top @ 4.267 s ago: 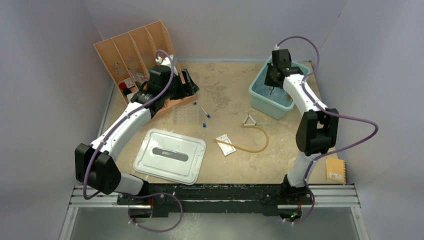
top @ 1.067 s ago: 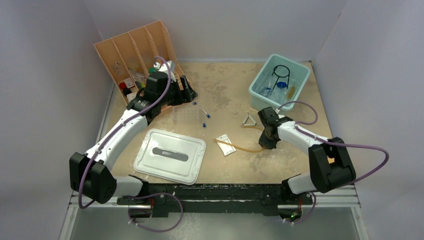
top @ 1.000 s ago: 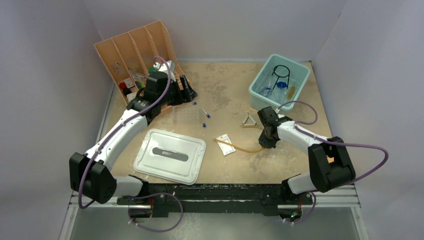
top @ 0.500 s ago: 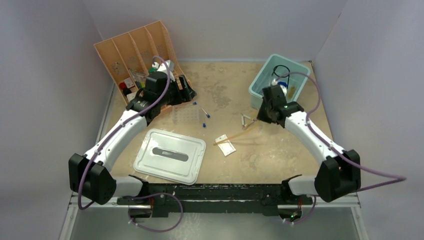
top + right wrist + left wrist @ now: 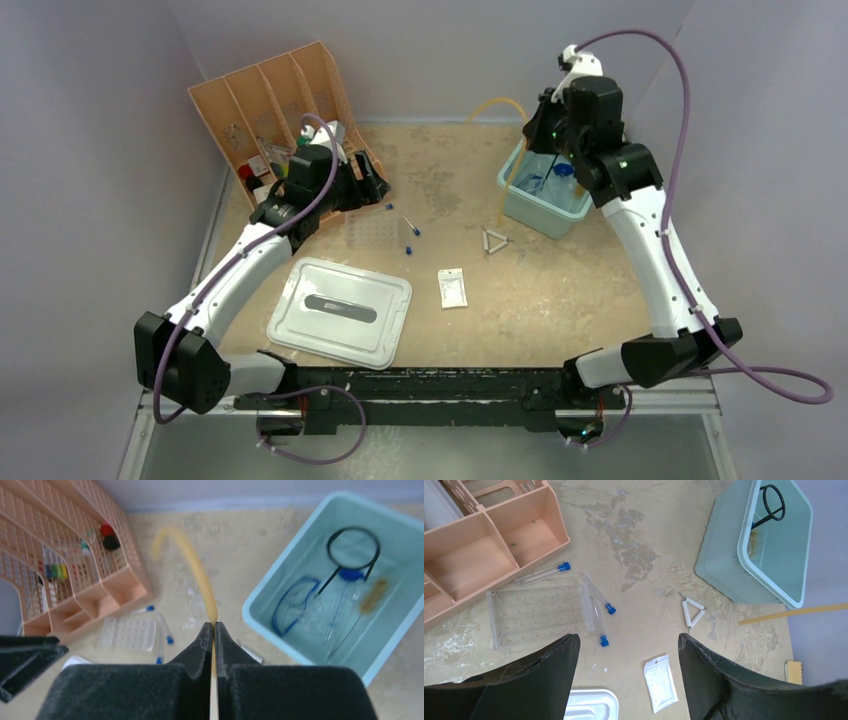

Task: Organize the chemistry lab equipment

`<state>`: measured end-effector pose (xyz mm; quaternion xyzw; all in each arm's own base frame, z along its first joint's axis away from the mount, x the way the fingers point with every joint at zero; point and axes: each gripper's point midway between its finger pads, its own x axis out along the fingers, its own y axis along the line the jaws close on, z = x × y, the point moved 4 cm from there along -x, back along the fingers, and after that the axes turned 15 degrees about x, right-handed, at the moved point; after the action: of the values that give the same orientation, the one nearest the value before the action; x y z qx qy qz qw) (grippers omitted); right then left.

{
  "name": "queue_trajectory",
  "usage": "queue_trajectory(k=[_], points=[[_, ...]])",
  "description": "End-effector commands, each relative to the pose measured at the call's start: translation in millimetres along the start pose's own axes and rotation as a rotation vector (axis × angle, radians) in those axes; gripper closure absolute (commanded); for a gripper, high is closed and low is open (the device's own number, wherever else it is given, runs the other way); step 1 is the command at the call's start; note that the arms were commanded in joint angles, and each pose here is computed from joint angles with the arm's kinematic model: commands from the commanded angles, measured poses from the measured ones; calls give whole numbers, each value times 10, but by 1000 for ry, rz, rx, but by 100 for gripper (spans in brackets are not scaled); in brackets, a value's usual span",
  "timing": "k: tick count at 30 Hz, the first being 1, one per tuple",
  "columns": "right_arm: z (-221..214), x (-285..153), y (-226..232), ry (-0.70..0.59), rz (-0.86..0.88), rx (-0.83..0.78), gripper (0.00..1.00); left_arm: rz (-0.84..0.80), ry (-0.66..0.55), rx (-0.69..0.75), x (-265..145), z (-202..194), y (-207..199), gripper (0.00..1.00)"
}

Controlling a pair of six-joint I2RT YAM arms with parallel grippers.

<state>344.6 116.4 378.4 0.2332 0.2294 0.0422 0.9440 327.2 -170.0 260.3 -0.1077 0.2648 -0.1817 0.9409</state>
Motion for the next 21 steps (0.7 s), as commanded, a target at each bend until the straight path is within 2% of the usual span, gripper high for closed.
queue_trajectory(k=[1,10,15,21], points=[[522,-67,-36,-125,-29,-60,100,-11,-81,4,-109,186,-57,29],[1233,-6,-268,-288,-118,-128,100,4,-85,15,-127,209,-40,29],[1240,135,-503,-289,-194,-152,100,14,-83,19,-131,206,-25,29],[1023,321,-760,-223,-218,-120,100,18,-76,21,-109,194,-17,29]])
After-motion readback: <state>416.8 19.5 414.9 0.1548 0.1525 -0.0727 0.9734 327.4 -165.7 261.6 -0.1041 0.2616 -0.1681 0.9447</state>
